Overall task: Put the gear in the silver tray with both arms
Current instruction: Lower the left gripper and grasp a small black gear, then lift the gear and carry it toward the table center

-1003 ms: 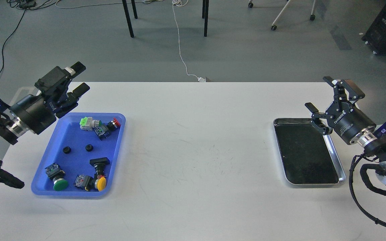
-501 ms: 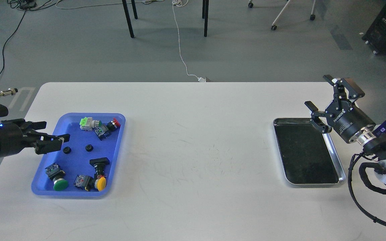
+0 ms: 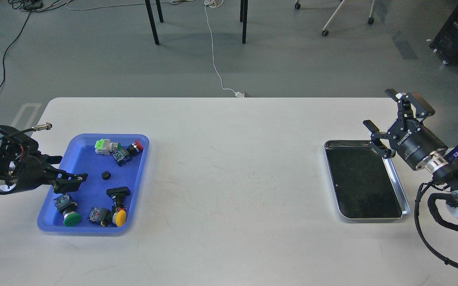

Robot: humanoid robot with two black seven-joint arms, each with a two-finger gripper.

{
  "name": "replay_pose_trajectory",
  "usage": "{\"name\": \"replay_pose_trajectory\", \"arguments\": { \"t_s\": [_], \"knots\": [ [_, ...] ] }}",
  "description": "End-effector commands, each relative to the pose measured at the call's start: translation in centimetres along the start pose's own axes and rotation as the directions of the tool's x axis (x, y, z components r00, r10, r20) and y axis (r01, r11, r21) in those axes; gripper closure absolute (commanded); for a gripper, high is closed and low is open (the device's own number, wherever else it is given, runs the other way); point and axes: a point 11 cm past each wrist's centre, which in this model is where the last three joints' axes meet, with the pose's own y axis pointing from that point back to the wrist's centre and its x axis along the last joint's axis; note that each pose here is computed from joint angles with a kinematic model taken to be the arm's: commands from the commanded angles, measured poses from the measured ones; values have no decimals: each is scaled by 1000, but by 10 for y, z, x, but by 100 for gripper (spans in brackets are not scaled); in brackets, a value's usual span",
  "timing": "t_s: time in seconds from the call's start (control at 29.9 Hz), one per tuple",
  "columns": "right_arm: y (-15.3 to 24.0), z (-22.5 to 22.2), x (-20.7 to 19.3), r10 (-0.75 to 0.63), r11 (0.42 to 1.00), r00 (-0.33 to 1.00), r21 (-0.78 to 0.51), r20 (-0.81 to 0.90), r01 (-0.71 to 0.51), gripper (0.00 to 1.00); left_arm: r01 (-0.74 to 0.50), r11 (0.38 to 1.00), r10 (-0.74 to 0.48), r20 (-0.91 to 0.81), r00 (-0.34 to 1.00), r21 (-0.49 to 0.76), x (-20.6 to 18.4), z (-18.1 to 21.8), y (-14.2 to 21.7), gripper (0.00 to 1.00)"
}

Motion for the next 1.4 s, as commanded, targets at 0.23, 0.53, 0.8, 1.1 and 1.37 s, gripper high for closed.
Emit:
{"name": "replay_pose_trajectory", "arguments": {
  "t_s": [0.23, 0.53, 0.8, 1.1, 1.37],
  "knots": [
    [1, 0, 1, 2, 1000, 1000, -1, 0, -2, 1, 18, 1000, -18, -11, 1000, -15, -7, 8, -15, 23],
    [0, 0, -1, 0, 1000, 1000, 2, 4, 0, 1, 34, 999, -34, 3, 999, -15, -15, 8, -16, 44],
    [0, 0, 0, 0, 1000, 1000, 2, 3, 0, 1, 34, 999, -34, 12, 999, -4, -18, 4, -15, 84],
    [0, 0, -1, 1, 1000, 1000, 4, 5, -1, 1, -56, 998, 56, 59, 997, -9, 22, 4, -10, 88],
    [-7, -13, -9, -26, 999, 1000, 41, 14, 26, 1, -197, 967, 227, 201, 953, -161, 123, 55, 22, 88]
  ]
}}
